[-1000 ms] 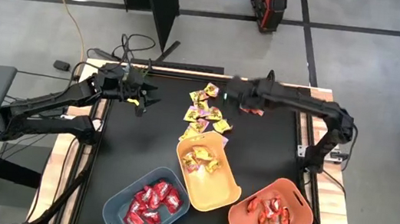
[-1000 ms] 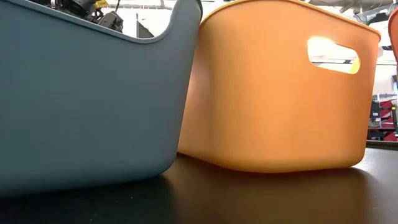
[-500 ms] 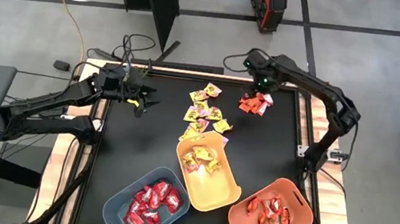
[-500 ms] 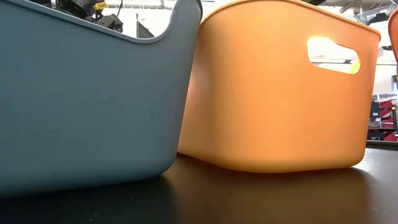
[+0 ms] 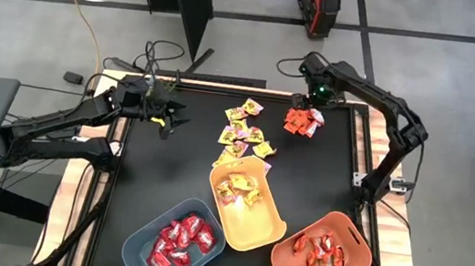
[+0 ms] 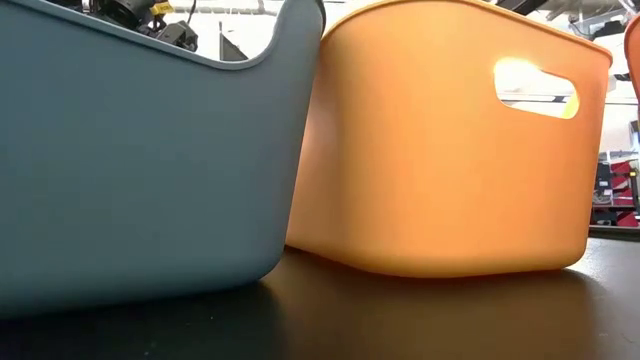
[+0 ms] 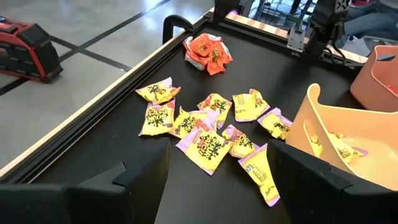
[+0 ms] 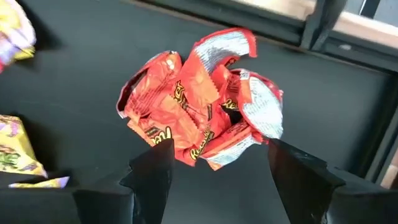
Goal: Sort candy
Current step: Put the yellow candy into the yellow bin
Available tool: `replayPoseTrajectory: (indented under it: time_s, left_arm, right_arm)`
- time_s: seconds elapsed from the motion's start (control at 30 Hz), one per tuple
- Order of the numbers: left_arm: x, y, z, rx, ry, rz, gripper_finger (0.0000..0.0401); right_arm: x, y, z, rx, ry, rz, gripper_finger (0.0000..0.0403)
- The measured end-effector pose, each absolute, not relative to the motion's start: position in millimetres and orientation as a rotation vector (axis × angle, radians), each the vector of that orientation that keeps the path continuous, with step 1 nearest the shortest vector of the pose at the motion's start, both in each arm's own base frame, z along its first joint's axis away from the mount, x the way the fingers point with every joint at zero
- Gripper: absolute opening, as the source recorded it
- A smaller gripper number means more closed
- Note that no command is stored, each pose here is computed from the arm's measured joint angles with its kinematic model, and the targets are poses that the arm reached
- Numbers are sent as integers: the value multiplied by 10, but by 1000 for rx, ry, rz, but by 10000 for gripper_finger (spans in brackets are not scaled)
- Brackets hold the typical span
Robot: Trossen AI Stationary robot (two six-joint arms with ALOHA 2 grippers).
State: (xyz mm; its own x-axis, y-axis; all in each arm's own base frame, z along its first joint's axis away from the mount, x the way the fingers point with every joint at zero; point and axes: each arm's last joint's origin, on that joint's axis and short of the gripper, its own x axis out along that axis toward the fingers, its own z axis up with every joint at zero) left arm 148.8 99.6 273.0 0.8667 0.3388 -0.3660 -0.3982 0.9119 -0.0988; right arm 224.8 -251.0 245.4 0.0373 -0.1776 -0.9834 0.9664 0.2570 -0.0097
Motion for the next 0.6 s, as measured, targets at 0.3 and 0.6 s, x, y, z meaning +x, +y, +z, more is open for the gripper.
replayPoseTrajectory:
  time_s: [0.3, 0.6]
  left_arm:
    - [1492, 999, 2743, -168, 338, 388, 263]
    - [1496, 1002, 2757, -157, 325, 388, 263]
  right_arm:
    - [2412, -2632, 2252, 892, 1244, -1055, 275]
    - [2398, -2729, 2399, 919, 1211, -1042, 234]
